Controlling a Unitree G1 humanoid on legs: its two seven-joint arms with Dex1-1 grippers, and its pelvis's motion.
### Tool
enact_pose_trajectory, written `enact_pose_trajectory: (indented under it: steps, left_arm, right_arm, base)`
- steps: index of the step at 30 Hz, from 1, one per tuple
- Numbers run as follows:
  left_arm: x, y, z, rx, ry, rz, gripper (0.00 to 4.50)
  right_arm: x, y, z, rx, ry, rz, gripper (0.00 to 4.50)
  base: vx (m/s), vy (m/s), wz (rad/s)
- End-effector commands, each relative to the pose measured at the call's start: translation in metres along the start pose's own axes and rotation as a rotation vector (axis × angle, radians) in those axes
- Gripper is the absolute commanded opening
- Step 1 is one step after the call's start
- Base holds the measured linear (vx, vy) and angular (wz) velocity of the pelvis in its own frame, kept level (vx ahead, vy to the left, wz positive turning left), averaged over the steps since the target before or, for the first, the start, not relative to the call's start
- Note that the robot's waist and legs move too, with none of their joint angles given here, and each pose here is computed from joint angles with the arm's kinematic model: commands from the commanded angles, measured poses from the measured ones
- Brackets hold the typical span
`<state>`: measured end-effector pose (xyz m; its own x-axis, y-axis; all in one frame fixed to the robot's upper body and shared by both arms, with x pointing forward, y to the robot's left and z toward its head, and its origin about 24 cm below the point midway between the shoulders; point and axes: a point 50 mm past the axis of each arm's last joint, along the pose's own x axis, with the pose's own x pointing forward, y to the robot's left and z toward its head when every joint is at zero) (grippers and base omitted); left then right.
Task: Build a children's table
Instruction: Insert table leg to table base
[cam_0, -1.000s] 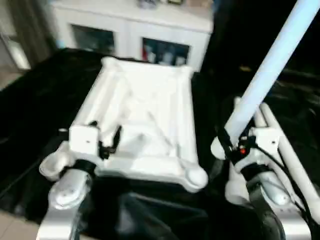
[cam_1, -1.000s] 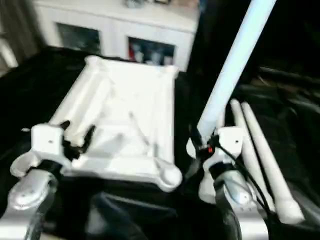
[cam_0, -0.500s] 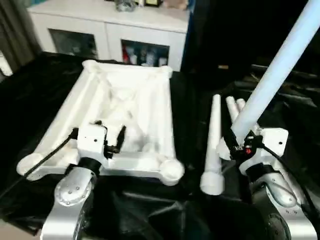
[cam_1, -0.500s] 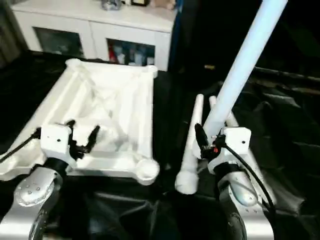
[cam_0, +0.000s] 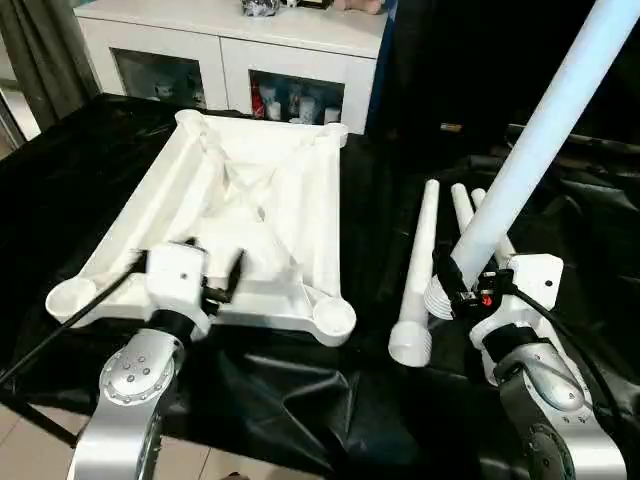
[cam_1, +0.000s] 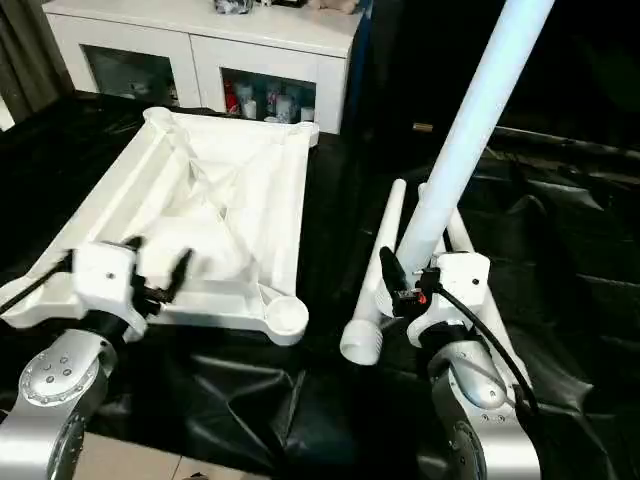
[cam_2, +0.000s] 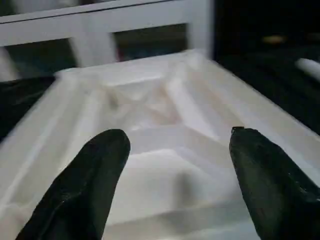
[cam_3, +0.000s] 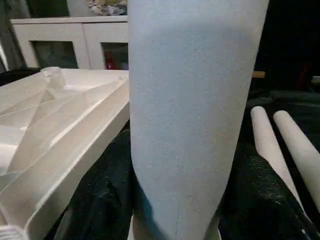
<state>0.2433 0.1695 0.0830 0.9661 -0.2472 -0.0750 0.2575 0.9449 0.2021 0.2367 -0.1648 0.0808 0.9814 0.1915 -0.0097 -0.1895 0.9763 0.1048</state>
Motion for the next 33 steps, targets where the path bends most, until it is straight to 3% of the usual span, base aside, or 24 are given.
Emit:
enact_pose_trajectory:
  steps: [1,6,7,8,9,15,17,22,24,33]
  left_arm:
    - [0.003,-0.008,0.006,0.023,-0.032,-0.126,3.68]
    - [0.016,-0.016,0.026,0.095,-0.127,-0.471,3.68]
    - [0.017,-0.017,0.028,0.089,-0.131,-0.527,3.87]
    - [0.017,-0.021,0.03,0.062,-0.104,-0.636,3.97]
    - [0.017,-0.021,0.03,0.062,-0.104,-0.636,4.03]
    - [0.029,-0.019,0.019,0.201,0.098,-0.983,4.42]
    - [0.041,-0.014,0.019,0.283,0.117,-1.014,4.42]
    - [0.051,-0.005,0.02,0.349,0.153,-1.063,4.42]
    - [0.054,-0.001,0.018,0.377,0.172,-1.067,4.14]
    - [0.06,0.01,0.009,0.378,0.235,-1.116,3.53]
  right_arm:
    - [0.004,0.001,0.007,-0.008,-0.026,0.033,1.88]
    - [0.014,0.004,0.011,-0.027,-0.023,0.164,1.88]
    - [0.015,0.005,0.012,-0.03,-0.022,0.184,1.88]
    - [0.017,0.005,0.013,-0.036,-0.02,0.215,1.88]
    - [0.017,0.005,0.013,-0.036,-0.02,0.215,1.88]
    - [0.022,0.001,0.012,-0.101,0.018,0.371,1.88]
    - [0.023,-0.003,0.014,-0.106,0.024,0.394,1.88]
    - [0.028,-0.005,0.019,-0.111,0.02,0.42,1.88]
    - [0.029,-0.004,0.019,-0.122,0.018,0.428,1.88]
    - [0.023,-0.001,0.014,-0.075,0.022,0.421,1.88]
  base:
    - [0.0,0.0,0.0]
    - [0.0,0.0,0.0]
    - [0.0,0.0,0.0]
    - [0.0,0.0,0.0]
    - [0.0,0.0,0.0]
    - [0.0,0.0,0.0]
    - [0.0,0.0,0.0]
    - [0.0,0.0,0.0]
    - [0.0,0.0,0.0]
    - [0.0,0.0,0.0]
